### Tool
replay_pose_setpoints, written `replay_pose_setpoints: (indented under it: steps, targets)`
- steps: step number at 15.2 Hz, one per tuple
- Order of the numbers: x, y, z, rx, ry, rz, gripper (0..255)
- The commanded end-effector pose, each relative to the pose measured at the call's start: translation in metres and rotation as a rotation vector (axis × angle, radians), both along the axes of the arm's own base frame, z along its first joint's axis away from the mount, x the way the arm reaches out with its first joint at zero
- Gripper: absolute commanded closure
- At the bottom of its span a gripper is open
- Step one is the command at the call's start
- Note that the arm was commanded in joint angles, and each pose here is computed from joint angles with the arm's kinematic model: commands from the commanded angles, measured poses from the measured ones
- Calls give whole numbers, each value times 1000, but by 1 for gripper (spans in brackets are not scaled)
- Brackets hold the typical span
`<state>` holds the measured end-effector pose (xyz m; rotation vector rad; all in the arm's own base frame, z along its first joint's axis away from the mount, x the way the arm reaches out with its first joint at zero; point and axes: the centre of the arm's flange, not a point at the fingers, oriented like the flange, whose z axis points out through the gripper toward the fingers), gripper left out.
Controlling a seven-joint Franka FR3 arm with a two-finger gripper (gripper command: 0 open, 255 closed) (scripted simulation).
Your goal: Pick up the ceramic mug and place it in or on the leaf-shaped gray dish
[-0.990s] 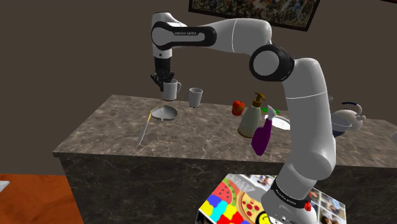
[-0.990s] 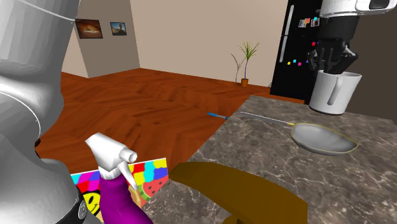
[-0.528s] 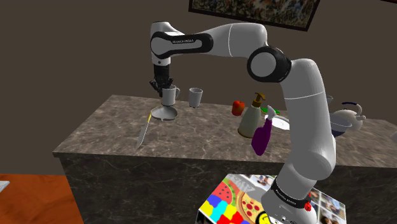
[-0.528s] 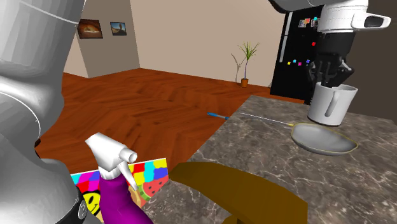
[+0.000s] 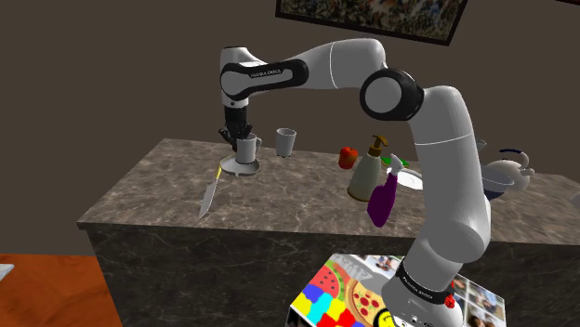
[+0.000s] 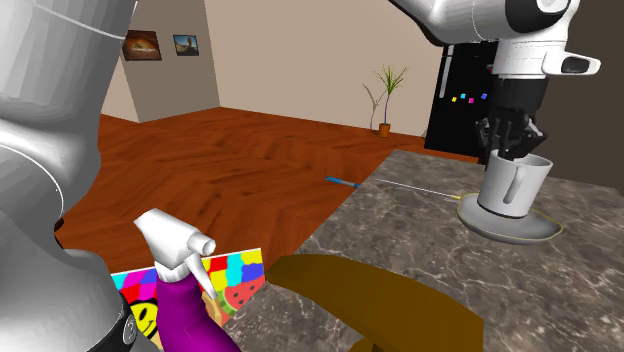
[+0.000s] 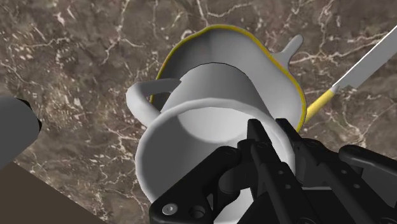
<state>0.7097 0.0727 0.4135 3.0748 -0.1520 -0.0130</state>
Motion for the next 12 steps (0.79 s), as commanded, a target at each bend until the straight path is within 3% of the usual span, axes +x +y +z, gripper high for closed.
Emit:
replay_pose_setpoints:
  steps: [1, 9, 10, 12]
  targets:
    - [-1, 0, -15, 0, -1, 0, 255]
    - [-1, 0, -15, 0, -1, 0, 255]
    - [-1, 0, -15, 0, -1, 0, 0]
    - [-1, 0, -15, 0, -1, 0, 0]
